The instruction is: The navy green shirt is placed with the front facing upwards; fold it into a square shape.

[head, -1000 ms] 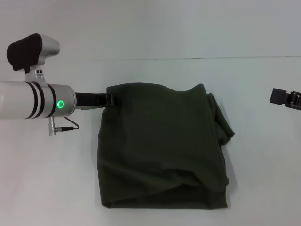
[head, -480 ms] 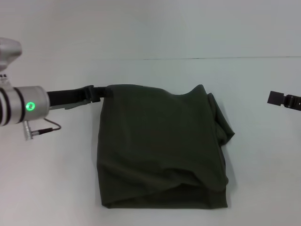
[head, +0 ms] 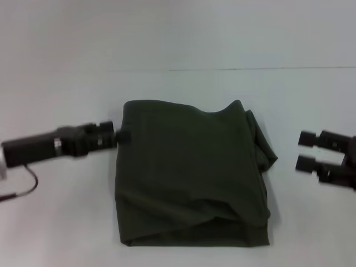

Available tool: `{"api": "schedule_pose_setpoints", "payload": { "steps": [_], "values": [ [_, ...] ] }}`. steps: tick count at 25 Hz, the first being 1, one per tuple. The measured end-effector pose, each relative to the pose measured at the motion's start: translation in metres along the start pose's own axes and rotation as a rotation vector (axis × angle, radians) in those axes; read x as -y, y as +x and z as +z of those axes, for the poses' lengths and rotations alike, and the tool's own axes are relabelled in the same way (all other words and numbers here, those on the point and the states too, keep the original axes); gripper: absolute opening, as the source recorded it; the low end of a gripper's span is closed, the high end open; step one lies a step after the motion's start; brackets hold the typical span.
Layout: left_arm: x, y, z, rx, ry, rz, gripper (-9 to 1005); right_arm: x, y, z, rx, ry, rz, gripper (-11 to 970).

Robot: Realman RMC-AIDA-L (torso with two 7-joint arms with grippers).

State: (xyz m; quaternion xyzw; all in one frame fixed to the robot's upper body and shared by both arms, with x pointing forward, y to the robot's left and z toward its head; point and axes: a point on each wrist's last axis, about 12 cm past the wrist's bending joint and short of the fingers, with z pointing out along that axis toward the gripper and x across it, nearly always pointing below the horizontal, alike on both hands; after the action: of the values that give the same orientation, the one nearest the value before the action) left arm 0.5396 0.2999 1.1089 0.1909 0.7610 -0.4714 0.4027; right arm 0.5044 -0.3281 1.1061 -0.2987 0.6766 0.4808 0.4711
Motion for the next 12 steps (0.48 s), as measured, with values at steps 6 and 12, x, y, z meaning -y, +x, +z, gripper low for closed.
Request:
{"api": "schedule_pose_setpoints", "payload": {
  "steps": [6, 12],
  "values": [
    [0.016, 0.043, -0.018, -0.03, 0.066, 0.194, 915, -0.021, 0.043, -0.003, 0.019, 0.041, -0.15, 784],
    [0.015, 0.081, -0.017, -0.143, 0.037, 0.24, 952, -0.038, 0.087, -0.001, -0.008, 0.09, -0.2, 785]
  ]
}}
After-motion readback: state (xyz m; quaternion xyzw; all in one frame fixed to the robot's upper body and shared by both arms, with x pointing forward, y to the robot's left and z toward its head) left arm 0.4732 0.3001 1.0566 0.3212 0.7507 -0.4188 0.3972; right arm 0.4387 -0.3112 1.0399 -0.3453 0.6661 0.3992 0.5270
